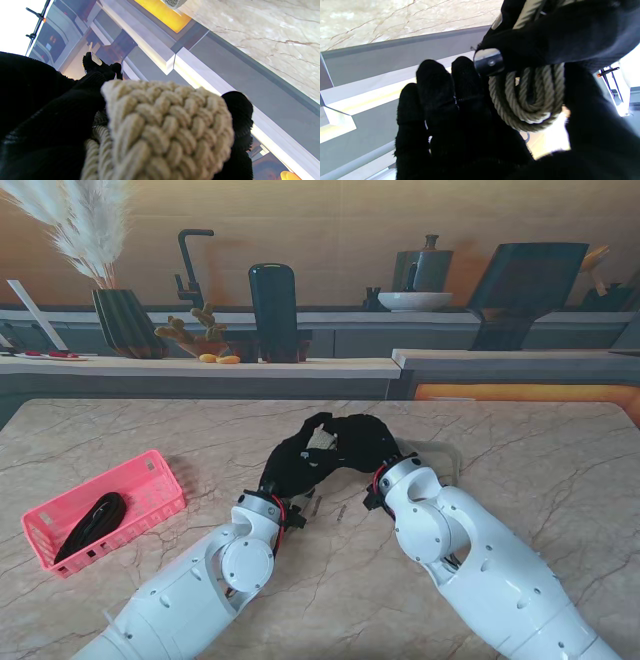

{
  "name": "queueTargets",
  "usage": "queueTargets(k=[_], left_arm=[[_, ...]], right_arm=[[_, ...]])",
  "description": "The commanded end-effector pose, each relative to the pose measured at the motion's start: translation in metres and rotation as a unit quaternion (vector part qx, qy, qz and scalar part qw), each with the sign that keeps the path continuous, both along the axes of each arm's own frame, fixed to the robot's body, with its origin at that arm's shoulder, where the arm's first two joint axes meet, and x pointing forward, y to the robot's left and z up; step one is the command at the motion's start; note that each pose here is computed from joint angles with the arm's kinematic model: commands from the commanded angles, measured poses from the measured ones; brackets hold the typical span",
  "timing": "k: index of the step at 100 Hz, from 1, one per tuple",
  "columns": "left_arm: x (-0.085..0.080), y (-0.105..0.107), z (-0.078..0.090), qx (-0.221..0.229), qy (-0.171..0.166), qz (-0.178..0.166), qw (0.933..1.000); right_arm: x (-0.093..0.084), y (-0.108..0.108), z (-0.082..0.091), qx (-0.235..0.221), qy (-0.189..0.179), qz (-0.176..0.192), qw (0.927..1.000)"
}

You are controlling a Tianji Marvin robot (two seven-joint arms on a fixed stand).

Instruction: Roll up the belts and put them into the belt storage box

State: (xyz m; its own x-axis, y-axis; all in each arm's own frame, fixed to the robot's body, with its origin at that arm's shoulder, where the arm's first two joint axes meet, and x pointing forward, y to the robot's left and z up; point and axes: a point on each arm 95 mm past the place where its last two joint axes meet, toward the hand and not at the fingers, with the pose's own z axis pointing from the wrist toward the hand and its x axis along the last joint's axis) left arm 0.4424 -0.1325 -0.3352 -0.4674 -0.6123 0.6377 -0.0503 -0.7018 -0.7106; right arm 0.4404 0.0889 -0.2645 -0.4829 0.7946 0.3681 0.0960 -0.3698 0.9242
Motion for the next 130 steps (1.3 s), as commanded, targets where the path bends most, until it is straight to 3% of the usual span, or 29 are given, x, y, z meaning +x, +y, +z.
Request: queueTargets(k=[1, 20, 40, 55, 91, 106, 130], left_arm=[[0.0, -0.003, 0.001, -0.001, 0.0, -0.002, 1.0], [0.0, -0.002, 0.002, -0.005, 0.001, 0.002, 1.0], [-0.002, 0.0, 0.003, -0.035, 0.008, 0.008, 0.9993], [-0.005, 0.002, 0.004, -0.07, 0.03, 0.003, 0.9971], [-0.008, 0.012, 0.005, -0.089, 0.064, -0.021, 0.9937], [-0.009, 0.018, 0.003, -0.103, 0.092, -0.037, 0.9897], [-0.007, 0.027, -0.001, -0.072, 0.087, -0.049, 0.9924]], right_arm=[[-0.002, 0.007, -0.001, 0.007, 0.01, 0.006, 0.9999], [-0.005, 0.01, -0.003, 0.035, 0.054, 0.0, 0.9979], [-0.007, 0.006, 0.0, 0.094, 0.097, -0.014, 0.9907], [-0.005, -0.006, 0.008, 0.097, 0.079, -0.029, 0.9917], [-0.002, -0.033, 0.038, 0.1, 0.049, -0.037, 0.9931], [-0.003, -0.043, 0.054, 0.118, 0.058, -0.035, 0.9907], [-0.005, -0.058, 0.073, 0.16, 0.087, -0.048, 0.9821]])
